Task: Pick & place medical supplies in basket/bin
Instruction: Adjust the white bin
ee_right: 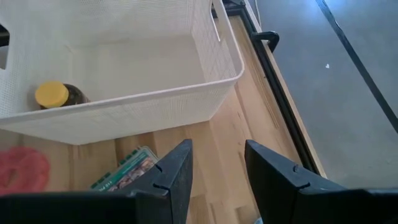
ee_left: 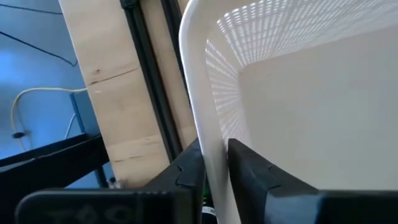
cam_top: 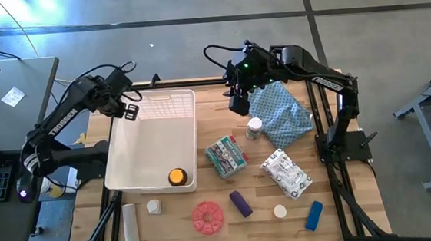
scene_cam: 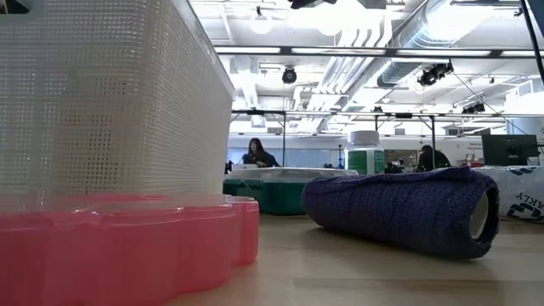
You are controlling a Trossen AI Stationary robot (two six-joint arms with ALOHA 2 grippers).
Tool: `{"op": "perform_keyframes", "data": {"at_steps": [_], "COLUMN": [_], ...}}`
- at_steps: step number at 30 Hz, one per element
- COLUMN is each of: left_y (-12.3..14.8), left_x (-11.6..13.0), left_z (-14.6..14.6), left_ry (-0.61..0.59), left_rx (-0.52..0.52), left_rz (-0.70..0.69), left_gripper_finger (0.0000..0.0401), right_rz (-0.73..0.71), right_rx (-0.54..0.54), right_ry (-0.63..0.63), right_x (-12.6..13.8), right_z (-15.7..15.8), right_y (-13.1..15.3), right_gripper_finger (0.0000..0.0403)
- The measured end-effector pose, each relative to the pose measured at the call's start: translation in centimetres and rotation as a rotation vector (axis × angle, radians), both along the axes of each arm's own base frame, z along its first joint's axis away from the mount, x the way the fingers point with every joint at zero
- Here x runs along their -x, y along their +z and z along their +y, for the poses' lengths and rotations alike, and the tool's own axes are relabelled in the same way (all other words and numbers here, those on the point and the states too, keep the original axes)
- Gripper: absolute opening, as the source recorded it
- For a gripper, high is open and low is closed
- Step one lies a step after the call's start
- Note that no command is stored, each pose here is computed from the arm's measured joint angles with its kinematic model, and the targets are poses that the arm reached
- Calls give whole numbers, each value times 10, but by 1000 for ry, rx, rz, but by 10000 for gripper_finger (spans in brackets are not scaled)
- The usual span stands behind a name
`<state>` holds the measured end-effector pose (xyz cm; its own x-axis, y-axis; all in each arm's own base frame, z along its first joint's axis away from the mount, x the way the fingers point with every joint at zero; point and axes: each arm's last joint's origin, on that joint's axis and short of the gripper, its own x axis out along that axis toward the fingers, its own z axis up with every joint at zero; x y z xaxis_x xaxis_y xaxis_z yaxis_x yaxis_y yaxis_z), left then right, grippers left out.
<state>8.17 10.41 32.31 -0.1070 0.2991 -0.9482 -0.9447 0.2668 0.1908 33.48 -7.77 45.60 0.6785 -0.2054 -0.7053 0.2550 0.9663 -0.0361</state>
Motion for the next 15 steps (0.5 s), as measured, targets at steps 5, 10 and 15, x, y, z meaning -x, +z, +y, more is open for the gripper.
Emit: {"op": "perform_keyframes", "data": {"at_steps": [5,10,15], "left_y": [-1,1,17], "left_x": [1,2,2], "left_z": [-1,-2,-4], "left_ry": [-8,-7,-11], "left_rx": [13,23,0], "left_rz": [17,22,-43], "left_gripper_finger": [109,110,110], "right_rz": [-4,-6,-5], "right_rx": [-14,-20,-20], "right_ry": [-8,-13,-13], "right_x": [0,0,0], "right_z": [1,1,1], "right_y": [0,0,0], "right_gripper_finger": [138,138,138]}}
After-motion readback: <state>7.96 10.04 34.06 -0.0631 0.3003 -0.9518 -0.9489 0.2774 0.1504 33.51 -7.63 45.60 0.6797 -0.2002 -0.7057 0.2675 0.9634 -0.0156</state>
